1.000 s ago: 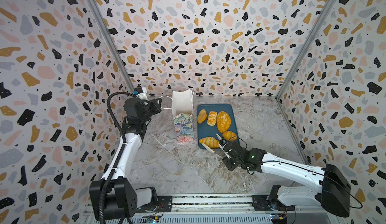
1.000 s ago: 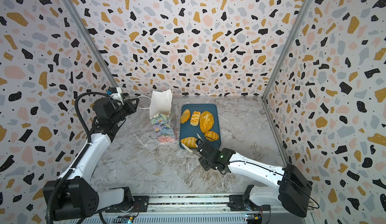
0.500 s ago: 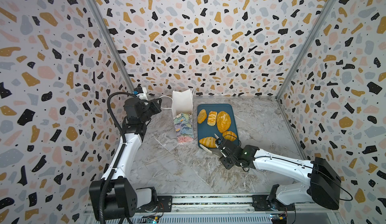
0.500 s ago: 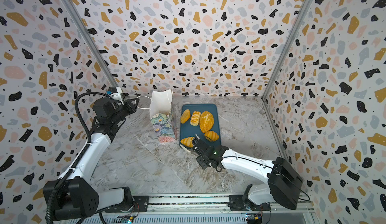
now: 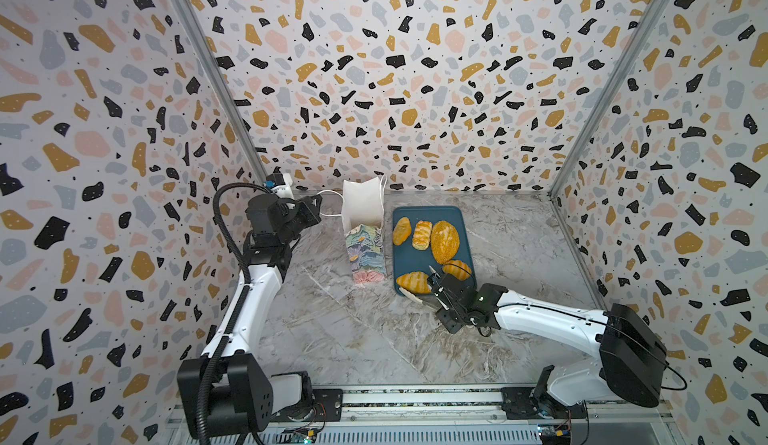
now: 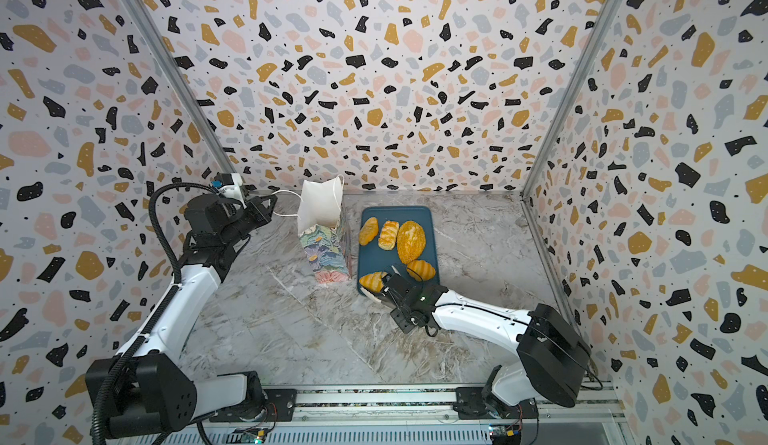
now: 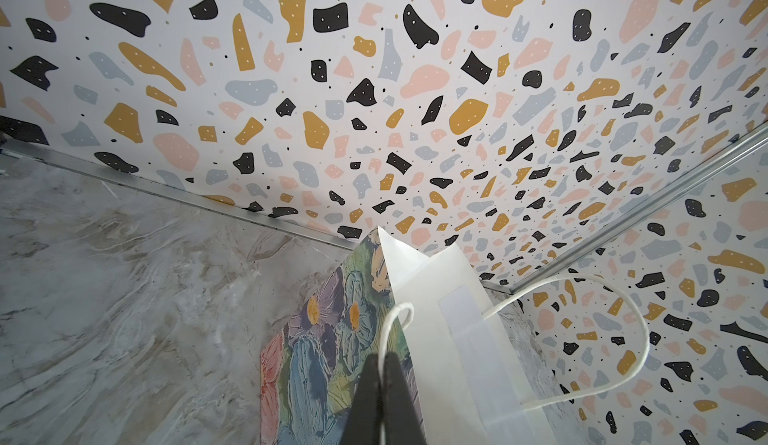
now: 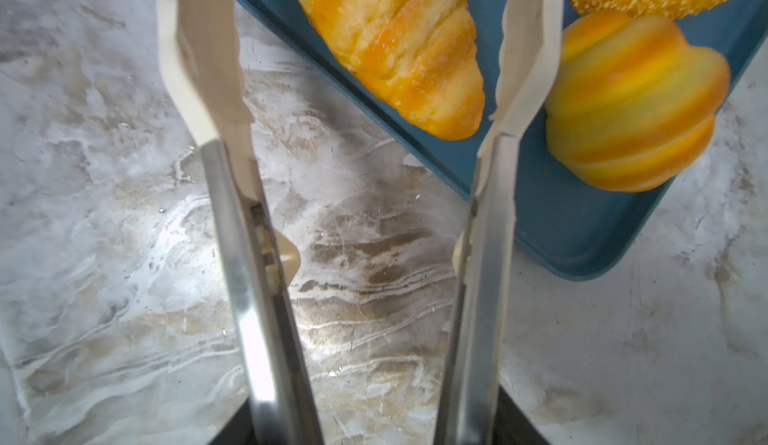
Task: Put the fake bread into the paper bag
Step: 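Lower the open tongs with the right gripper toward the striped croissant nearest the robot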
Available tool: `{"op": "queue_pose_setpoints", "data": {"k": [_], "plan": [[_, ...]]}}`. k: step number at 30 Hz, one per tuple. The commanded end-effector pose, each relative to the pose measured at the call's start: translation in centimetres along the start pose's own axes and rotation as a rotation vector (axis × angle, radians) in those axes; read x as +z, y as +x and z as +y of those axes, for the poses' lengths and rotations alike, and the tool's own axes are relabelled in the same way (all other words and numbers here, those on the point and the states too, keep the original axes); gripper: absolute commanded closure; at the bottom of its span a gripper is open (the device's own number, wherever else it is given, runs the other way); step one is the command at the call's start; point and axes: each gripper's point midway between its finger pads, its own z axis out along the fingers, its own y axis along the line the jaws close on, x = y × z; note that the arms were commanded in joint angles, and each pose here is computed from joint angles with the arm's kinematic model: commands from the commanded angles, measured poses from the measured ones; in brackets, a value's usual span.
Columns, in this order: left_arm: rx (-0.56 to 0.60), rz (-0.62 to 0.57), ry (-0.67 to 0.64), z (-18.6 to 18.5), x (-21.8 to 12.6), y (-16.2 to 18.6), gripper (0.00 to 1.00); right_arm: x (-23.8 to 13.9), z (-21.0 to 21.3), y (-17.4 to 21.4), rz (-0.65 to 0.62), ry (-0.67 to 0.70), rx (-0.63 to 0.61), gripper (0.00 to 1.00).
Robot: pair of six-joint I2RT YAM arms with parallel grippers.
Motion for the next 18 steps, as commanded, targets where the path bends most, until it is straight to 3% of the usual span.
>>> {"op": "queue_pose_setpoints", "data": {"k": [1, 15, 18], "plan": [[0.028, -0.036, 0.026, -1.1, -0.4, -1.1, 1.00, -1.1, -0.2, -2.0, -0.052, 0.003, 0.007, 0.43], [0.024, -0.029, 0.028, -1.0, -0.3, -1.0, 1.00, -0.2, -0.4, -2.5, -0.017, 0.011, -0.033, 0.46], [0.020, -0.025, 0.038, -1.1, -0.2, -0.9, 1.00, 0.3, -0.5, -2.3, 0.000, 0.019, -0.038, 0.55]]}}
